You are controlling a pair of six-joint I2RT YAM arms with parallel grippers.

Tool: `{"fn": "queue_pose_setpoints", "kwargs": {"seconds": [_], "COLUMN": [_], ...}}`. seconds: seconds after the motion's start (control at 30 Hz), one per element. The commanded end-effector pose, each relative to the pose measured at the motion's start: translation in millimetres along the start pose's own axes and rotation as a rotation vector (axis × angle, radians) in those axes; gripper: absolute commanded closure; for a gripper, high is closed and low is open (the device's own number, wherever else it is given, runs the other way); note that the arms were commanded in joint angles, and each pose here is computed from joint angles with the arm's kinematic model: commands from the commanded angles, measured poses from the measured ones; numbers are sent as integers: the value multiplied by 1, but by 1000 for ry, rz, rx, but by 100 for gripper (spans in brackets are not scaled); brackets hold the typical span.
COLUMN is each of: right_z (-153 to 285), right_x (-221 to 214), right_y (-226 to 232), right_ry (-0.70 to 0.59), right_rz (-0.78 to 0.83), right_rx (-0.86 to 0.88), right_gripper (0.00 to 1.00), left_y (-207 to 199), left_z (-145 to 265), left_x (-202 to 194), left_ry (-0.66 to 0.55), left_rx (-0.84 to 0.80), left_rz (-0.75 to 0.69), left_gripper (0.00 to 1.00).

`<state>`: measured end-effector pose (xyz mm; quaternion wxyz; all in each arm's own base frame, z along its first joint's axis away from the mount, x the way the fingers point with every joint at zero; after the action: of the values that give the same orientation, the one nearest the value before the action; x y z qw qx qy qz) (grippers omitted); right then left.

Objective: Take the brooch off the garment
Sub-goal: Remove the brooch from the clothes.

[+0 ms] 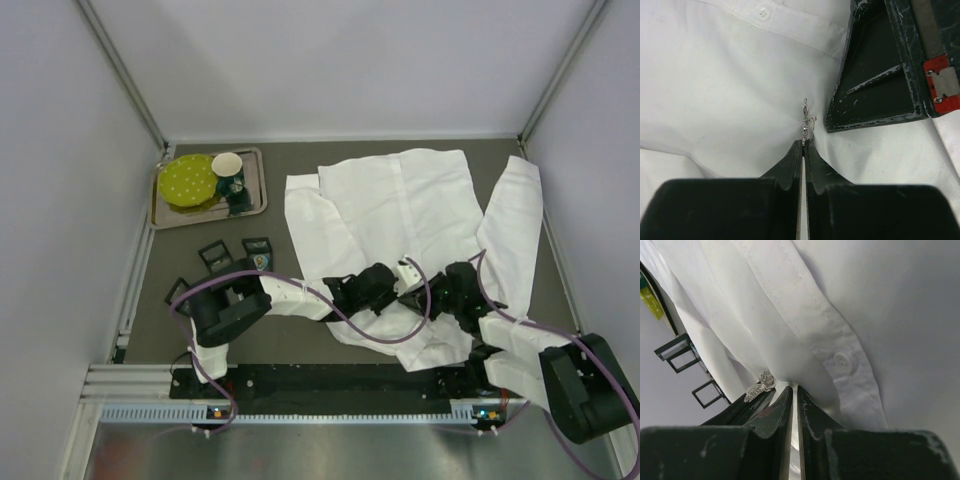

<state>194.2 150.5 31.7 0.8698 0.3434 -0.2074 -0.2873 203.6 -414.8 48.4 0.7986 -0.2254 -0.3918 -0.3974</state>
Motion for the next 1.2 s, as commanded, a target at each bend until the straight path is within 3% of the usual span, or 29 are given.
{"fn": "queue_pose_setpoints", "kwargs": {"seconds": [0.0, 1.17], "right_z": [0, -5], "right_x": [10, 18], "right_y": [14, 25], "right_ry": [-35, -43], "right_rz": [-17, -21], "right_rx": [50, 118], "right_gripper": [91, 90], "left_y": [-7, -18], "left_z": [-4, -7], "left_x": [-1, -6], "left_ry": [9, 28], "left_rx": [-32, -100], "left_rz": [19, 18], "left_gripper": [100, 100]}}
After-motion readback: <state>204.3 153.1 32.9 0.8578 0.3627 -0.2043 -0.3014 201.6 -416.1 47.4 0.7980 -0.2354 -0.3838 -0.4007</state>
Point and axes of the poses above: each gripper's point midway between its finger pads, its own z axis back along the fingers, its own y axis along the line the jaws close on, x = y × z, the point moved 2 cm from there along z, back along the fingers, and after that the axes turned 11 degrees about z, right-handed, at the moved point
